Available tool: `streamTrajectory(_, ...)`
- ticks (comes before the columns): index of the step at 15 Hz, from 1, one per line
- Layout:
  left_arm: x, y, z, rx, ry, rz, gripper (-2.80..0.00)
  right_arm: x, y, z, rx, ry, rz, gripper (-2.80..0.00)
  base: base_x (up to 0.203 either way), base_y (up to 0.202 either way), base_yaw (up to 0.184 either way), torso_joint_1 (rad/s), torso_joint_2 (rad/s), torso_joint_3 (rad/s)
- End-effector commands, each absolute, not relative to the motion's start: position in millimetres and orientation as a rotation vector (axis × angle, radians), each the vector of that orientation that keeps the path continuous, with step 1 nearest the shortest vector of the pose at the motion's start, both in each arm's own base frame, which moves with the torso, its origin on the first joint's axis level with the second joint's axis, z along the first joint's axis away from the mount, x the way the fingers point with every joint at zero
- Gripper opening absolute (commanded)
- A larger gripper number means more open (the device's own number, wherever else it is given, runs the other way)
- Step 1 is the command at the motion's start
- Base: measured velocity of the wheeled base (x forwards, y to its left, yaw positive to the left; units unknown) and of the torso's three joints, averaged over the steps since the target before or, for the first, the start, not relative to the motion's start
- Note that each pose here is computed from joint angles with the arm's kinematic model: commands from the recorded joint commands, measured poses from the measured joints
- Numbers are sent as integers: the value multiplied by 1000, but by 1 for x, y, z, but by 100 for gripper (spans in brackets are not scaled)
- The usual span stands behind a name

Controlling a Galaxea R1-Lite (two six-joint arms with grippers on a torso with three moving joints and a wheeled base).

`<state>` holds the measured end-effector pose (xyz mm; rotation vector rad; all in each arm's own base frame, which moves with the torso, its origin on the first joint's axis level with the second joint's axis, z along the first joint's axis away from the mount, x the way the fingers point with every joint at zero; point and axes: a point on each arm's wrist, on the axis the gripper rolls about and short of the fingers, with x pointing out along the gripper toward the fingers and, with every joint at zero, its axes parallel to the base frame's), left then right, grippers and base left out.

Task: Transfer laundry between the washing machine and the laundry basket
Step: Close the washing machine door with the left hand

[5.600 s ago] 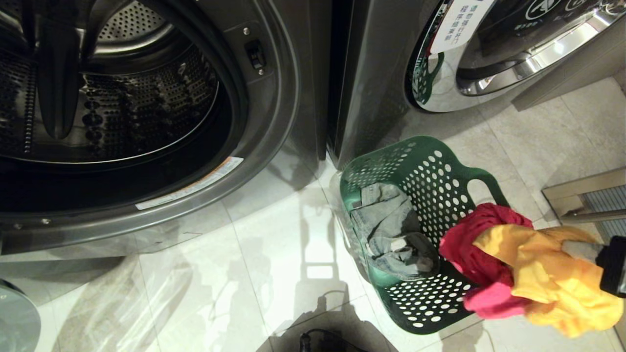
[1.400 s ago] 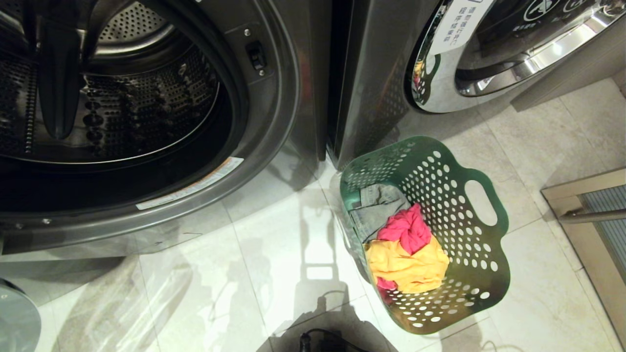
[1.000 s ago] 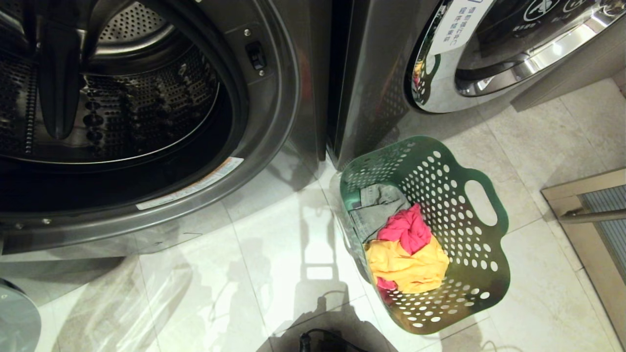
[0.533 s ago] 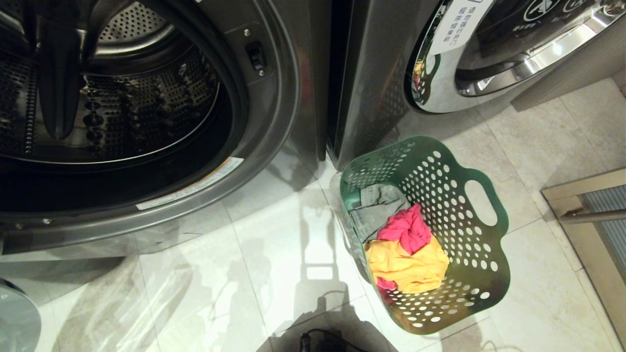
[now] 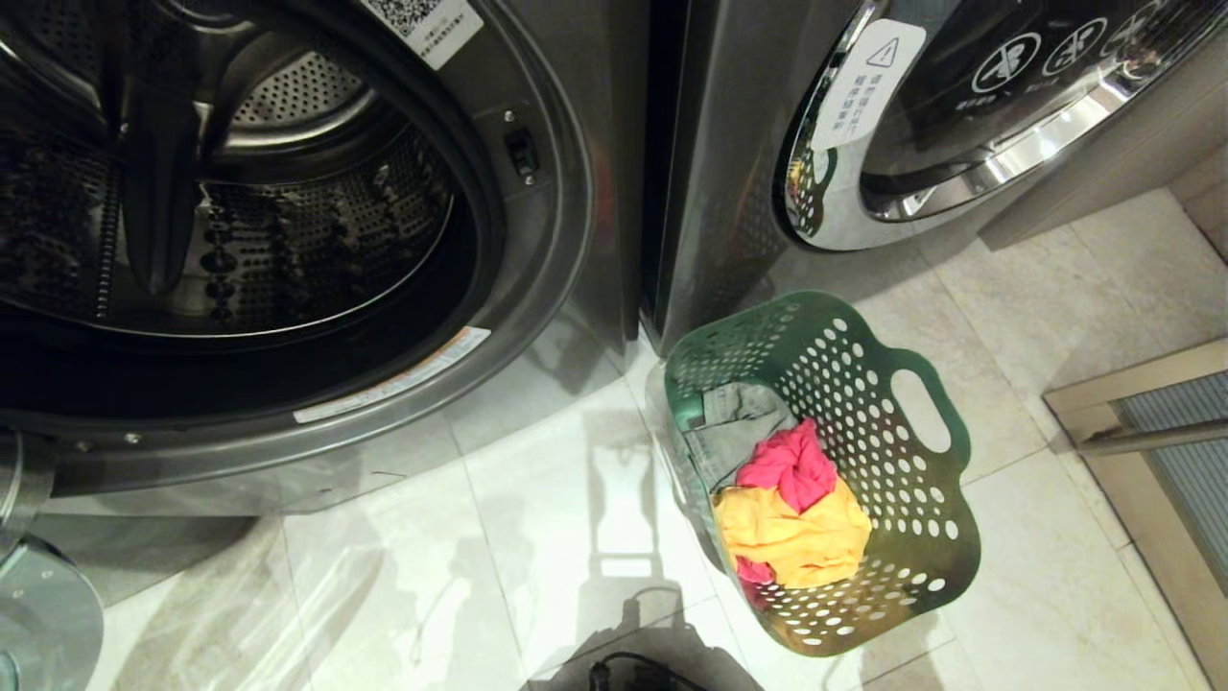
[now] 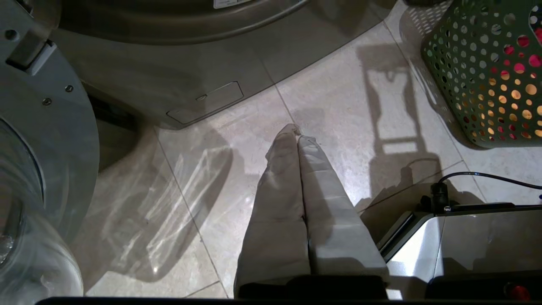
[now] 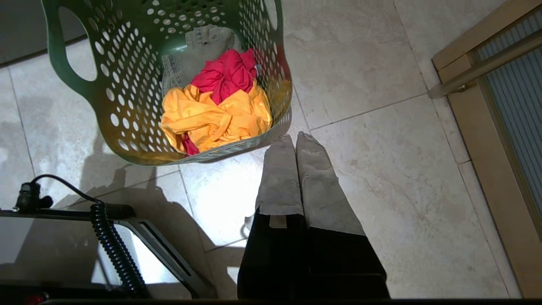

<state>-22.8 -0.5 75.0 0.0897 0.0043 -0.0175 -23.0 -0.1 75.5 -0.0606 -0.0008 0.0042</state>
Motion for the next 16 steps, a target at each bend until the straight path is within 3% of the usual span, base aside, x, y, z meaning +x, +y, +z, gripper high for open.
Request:
streamTrajectory(1,-23,-1,75,89,5,-17,-280,-23,0,75,-62,4,5,-280,0,0,0,3,2,207)
streamTrajectory(16,-23,-1,75,89,5,-17,-280,-23,0,75,-66,4,7,-280,0,0,0,3,2,203)
